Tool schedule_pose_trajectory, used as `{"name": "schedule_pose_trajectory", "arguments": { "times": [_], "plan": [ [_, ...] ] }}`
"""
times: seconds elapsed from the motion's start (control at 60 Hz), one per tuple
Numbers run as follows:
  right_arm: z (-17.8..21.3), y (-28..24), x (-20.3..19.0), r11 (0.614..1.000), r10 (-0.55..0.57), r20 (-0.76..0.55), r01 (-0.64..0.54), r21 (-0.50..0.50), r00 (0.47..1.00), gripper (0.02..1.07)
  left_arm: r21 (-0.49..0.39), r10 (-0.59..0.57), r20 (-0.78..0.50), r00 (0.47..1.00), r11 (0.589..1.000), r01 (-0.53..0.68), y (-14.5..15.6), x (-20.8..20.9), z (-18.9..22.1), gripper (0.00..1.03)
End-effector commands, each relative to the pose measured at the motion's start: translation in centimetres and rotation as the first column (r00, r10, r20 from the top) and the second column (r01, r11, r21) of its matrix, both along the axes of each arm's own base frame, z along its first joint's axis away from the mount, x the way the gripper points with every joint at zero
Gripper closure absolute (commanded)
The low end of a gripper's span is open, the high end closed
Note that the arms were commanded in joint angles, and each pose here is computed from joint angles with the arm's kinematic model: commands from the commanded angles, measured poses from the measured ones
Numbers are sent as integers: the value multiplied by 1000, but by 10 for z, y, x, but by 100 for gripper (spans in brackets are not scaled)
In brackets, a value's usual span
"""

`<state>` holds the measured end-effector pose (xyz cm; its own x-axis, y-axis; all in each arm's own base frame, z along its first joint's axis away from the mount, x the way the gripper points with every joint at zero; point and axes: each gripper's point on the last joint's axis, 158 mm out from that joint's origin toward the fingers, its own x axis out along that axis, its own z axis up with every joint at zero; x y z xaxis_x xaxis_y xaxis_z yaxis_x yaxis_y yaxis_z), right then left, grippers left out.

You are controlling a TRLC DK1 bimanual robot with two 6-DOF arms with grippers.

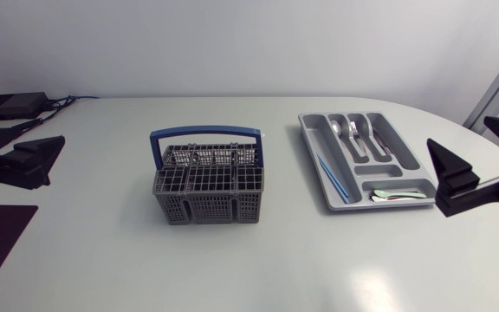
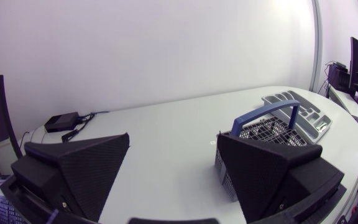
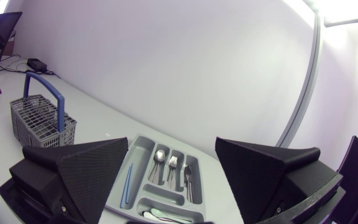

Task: Unload the cutlery basket into the drawer organizer.

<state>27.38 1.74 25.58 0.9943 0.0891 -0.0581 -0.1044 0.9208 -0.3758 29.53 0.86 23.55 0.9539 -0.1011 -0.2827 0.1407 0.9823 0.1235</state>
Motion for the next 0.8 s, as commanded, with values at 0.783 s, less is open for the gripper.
{"name": "schedule_pose_trajectory", "arguments": {
  "times": [0.783],
  "plan": [
    [-78,-16,-19,951,-94,-19,95,294,995,6,-107,80,162,984,992,-63,-14,-38,-59,4]
  ]
}}
